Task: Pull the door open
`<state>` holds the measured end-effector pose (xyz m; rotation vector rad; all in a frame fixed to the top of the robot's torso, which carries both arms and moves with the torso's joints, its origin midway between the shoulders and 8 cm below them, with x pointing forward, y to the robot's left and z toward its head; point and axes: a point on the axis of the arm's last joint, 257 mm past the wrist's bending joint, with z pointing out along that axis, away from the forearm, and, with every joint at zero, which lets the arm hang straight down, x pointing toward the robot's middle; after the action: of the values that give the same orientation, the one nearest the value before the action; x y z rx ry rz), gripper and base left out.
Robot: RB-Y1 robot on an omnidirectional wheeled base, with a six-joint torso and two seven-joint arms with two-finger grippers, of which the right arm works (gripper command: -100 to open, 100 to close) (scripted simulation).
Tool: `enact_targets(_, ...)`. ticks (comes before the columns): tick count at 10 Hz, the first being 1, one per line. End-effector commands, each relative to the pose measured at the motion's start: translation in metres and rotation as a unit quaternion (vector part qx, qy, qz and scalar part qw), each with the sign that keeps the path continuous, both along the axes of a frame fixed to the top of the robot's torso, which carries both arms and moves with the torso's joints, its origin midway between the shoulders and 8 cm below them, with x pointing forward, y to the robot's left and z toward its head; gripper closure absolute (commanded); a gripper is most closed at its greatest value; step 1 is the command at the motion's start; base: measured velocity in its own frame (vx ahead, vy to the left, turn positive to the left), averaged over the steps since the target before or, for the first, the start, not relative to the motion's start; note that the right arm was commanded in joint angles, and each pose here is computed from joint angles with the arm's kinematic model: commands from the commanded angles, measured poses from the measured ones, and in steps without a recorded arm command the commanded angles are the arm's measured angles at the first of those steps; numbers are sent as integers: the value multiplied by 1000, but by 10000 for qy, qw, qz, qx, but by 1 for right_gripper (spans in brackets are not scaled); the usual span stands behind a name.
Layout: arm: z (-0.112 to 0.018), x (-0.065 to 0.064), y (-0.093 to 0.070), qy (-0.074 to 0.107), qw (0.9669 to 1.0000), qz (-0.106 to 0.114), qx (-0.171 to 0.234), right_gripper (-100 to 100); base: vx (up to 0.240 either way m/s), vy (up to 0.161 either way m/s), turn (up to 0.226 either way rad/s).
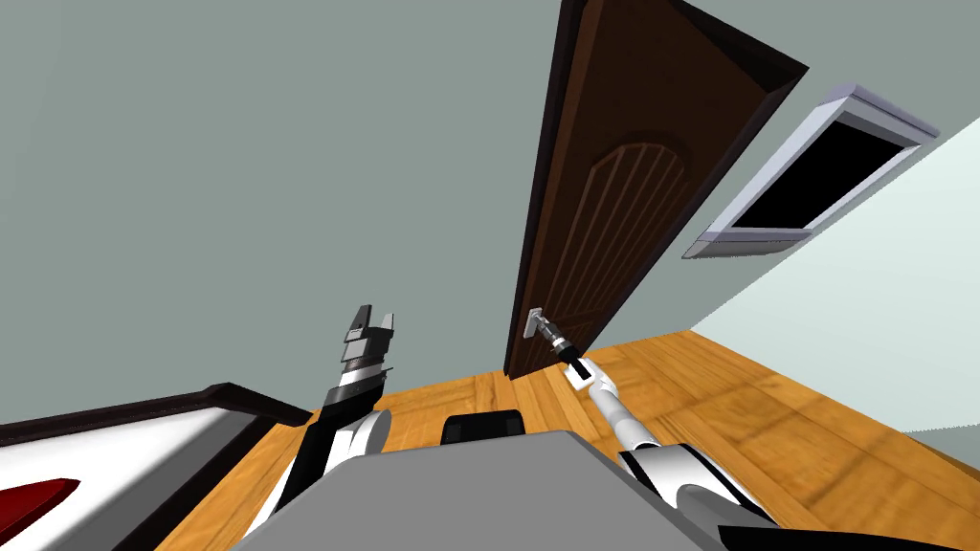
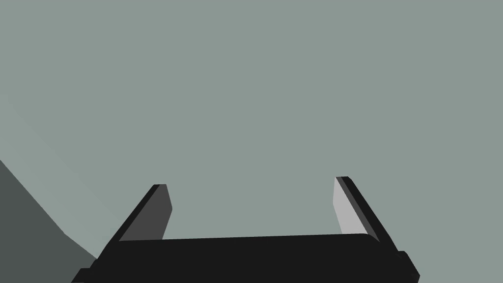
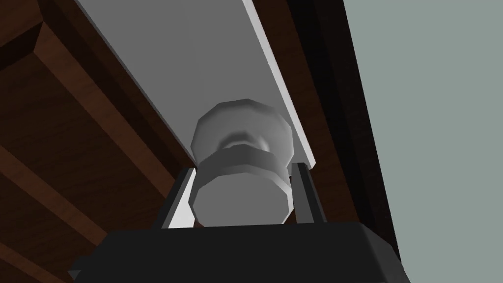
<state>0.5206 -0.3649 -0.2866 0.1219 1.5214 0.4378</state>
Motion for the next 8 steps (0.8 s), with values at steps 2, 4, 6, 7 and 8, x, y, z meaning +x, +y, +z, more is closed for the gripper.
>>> enact_targets(2, 12, 3, -5, -48, 9978, -91, 653, 100, -71, -86, 109)
enact_targets(4, 16, 4, -5, -42, 9928, -133, 1191, 100, -73, -83, 114)
enact_targets(6, 18, 5, -5, -36, 9887, -152, 1490, 100, -67, -75, 84)
enact_targets(7, 19, 6, -5, -32, 9840, -168, 1776, 100, -46, -56, 54)
enact_targets(8, 21, 7, -5, -30, 9784, -186, 2060, 100, -74, -81, 102)
